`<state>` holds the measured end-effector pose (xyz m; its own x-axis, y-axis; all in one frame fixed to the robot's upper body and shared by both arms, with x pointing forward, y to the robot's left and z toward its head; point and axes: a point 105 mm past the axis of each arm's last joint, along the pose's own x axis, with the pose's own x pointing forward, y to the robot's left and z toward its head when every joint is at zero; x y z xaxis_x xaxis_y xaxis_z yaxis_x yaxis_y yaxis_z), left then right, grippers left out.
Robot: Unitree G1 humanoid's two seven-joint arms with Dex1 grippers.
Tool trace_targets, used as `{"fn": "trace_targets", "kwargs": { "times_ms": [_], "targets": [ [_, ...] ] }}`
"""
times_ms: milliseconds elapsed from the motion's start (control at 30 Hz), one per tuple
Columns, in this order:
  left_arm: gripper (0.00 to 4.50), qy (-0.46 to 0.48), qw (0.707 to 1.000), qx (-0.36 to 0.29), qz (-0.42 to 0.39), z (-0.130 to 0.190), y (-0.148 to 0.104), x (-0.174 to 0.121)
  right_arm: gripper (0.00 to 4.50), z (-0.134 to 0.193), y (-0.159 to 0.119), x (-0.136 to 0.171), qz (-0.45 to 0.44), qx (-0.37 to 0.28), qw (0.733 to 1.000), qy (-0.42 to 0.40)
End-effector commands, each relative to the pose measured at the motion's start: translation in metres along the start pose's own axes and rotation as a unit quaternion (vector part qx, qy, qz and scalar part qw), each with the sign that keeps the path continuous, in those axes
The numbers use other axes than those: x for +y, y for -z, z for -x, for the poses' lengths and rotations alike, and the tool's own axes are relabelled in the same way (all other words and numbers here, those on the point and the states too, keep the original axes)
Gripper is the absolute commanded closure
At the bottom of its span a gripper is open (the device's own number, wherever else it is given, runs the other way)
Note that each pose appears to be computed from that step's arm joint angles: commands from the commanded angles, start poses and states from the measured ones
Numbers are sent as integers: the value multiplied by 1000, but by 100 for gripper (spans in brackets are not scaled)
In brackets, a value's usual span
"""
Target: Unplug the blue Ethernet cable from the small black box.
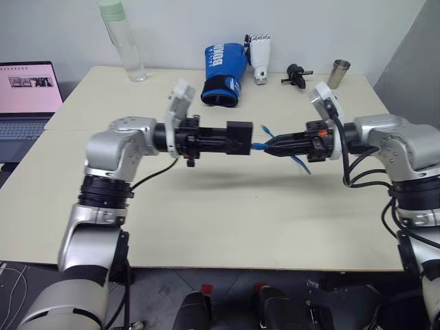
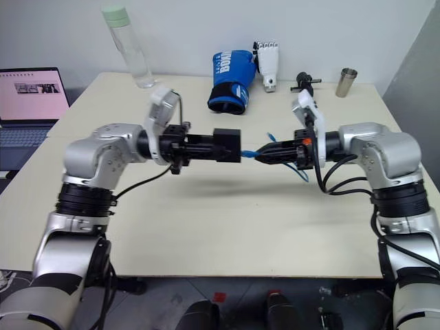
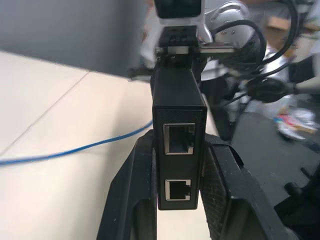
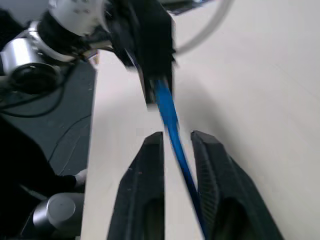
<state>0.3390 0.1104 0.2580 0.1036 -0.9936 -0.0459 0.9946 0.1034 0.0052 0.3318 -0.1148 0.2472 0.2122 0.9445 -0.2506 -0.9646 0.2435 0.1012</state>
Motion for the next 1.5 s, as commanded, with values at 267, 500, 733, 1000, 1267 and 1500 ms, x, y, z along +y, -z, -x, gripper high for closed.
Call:
{"fn": "trace_targets", "kwargs": {
  "times_ms": [267, 500, 733, 1000, 1267, 1500],
  "targets": [
    [370, 22, 999, -15, -20, -8, -10, -5, 293, -15, -20, 7, 26, -26, 999, -17],
    [370, 28, 999, -15, -20, -12, -11, -6, 293, -31, -33, 11, 40, -42, 997, -42],
    [370, 27, 999, -15, -21, -12, -11, -5, 293, -39, -36, 16, 38, -44, 996, -68],
    [370, 27, 999, -15, -21, -13, -12, -4, 293, -46, -31, 14, 41, -36, 996, -75],
    [370, 29, 999, -14, -20, -14, -12, -5, 293, -45, -29, 10, 40, -35, 996, -68],
    [370, 30, 999, -15, -21, -14, -12, -5, 293, -42, -30, 9, 36, -37, 997, -65]
  ]
}}
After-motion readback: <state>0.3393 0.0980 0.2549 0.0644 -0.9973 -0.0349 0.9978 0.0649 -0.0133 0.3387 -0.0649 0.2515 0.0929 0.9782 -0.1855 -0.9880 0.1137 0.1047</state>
